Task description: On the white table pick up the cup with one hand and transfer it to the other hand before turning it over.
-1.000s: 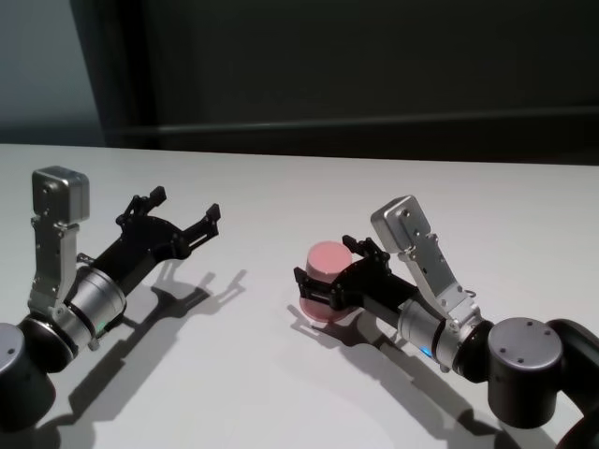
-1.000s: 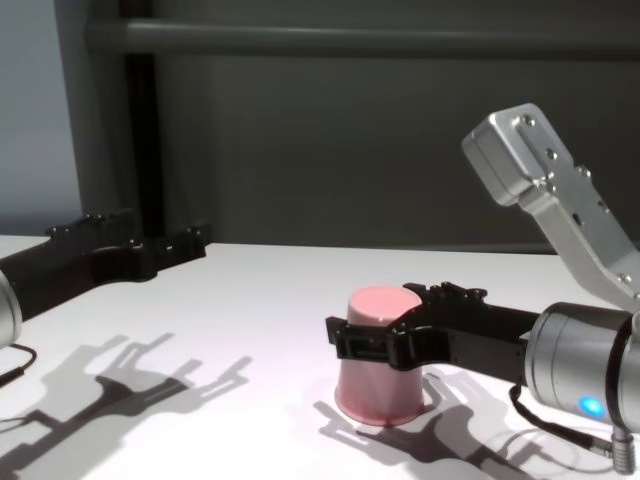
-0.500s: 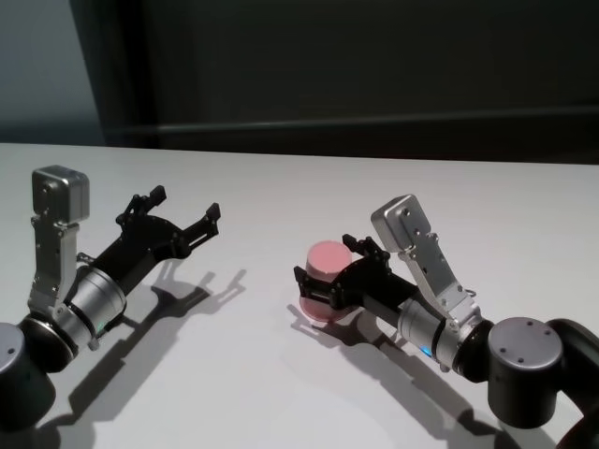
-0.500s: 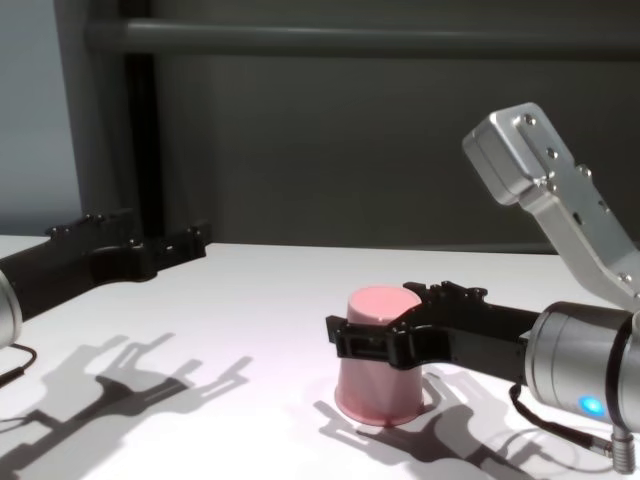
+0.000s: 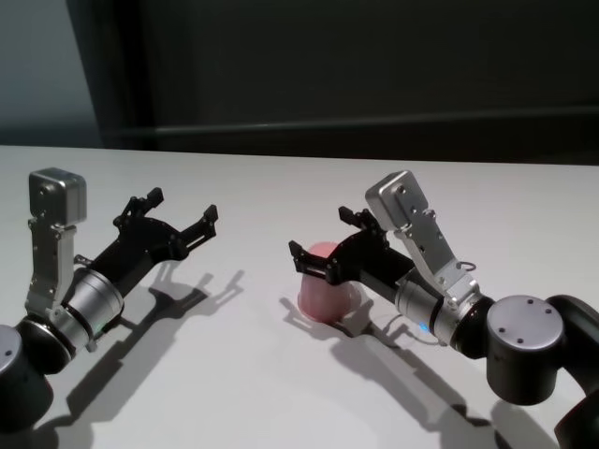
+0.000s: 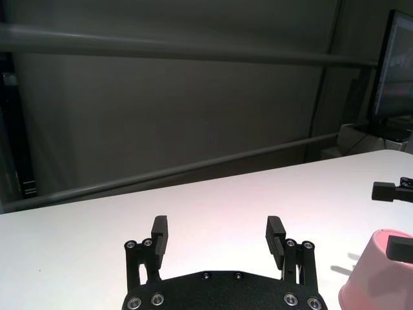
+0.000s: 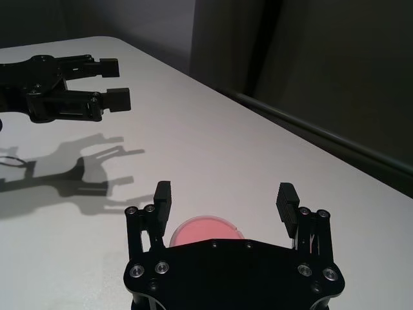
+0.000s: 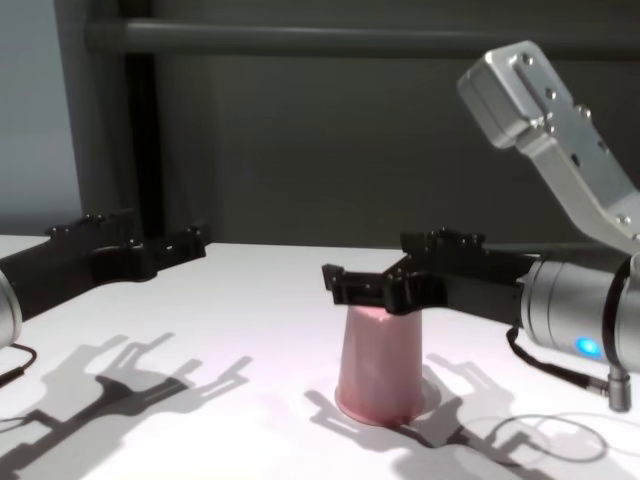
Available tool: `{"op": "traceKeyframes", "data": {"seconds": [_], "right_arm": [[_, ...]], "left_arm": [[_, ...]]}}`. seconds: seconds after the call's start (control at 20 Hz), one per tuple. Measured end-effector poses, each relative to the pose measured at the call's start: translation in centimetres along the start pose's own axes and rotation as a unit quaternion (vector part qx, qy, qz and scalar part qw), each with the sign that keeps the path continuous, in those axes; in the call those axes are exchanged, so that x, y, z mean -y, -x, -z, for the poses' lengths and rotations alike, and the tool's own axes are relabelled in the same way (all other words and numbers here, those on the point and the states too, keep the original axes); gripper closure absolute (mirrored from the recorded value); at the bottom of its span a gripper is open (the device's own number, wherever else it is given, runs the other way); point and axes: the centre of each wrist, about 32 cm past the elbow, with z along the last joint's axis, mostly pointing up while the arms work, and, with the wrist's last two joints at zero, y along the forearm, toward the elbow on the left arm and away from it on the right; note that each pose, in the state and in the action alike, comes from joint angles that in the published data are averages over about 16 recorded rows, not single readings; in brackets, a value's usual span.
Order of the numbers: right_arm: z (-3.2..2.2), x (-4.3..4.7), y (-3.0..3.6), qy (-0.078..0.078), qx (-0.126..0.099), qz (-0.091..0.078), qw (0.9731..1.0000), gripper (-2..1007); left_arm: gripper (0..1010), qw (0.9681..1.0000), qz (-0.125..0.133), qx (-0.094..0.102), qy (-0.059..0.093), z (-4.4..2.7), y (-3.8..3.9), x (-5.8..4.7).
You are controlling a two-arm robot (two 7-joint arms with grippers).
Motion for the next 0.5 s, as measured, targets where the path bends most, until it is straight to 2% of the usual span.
{"op": "traceKeyframes", "data": {"seconds": [0.3,0.5], "right_arm": [[-1.62,0.20,-0.58,-0.027,0.014,0.020,0.9994,3],[-2.32,0.55,-1.18,-0.044,0.021,0.040,0.9980,3]], "left_arm": [[9,1.0000,0.000,0.000,0.000,0.00,0.00,0.0],[9,1.0000,0.000,0.000,0.000,0.00,0.00,0.0]]}}
